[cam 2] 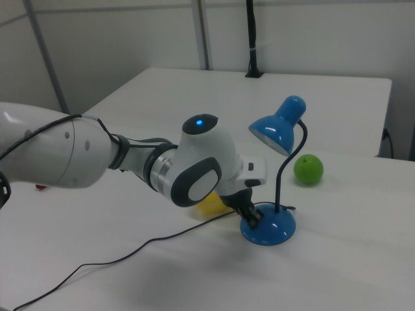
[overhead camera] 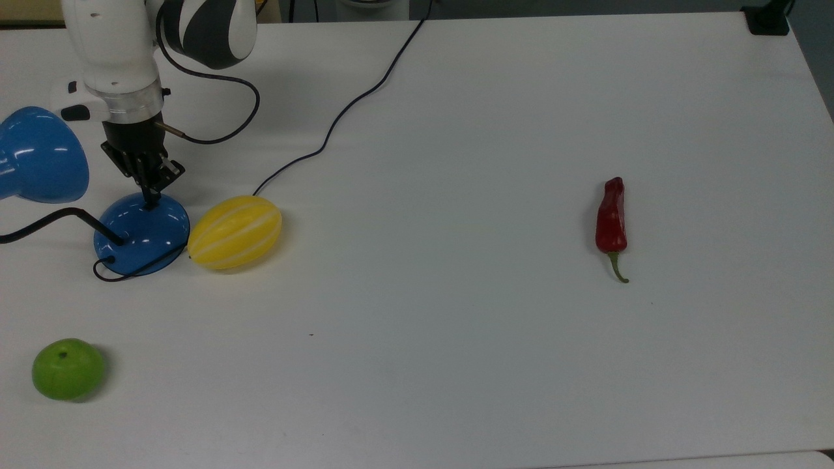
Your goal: Turn off lamp
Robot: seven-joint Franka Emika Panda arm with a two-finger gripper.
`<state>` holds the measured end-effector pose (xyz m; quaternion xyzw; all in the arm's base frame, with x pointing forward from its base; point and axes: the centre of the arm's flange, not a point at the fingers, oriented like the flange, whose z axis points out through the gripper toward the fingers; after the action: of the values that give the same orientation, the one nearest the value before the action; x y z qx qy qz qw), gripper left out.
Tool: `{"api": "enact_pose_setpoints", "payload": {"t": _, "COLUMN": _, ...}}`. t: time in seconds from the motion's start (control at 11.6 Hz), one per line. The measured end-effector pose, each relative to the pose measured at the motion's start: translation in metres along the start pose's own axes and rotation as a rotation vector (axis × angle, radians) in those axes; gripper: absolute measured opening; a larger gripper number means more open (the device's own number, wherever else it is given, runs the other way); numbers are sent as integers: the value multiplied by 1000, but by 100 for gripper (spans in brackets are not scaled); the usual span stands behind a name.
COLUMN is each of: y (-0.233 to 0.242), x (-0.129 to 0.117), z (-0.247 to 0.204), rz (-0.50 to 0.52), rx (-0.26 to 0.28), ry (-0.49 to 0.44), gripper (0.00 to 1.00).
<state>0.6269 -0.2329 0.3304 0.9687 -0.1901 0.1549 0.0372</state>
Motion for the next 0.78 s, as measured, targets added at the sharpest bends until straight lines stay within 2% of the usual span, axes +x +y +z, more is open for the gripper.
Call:
{"api": "enact_pose_setpoints", "payload": {"t": 0.52, "y": 0, "x": 0, "z": 0, "rz": 0, "rx": 0, "ry": -3, "gripper": 1}}
{"api": "enact_pose_setpoints", "payload": {"t": 0.78, "y": -5, "x": -8, "z": 4, "rz": -8, "rx": -2, "ry": -80, "gripper": 1}}
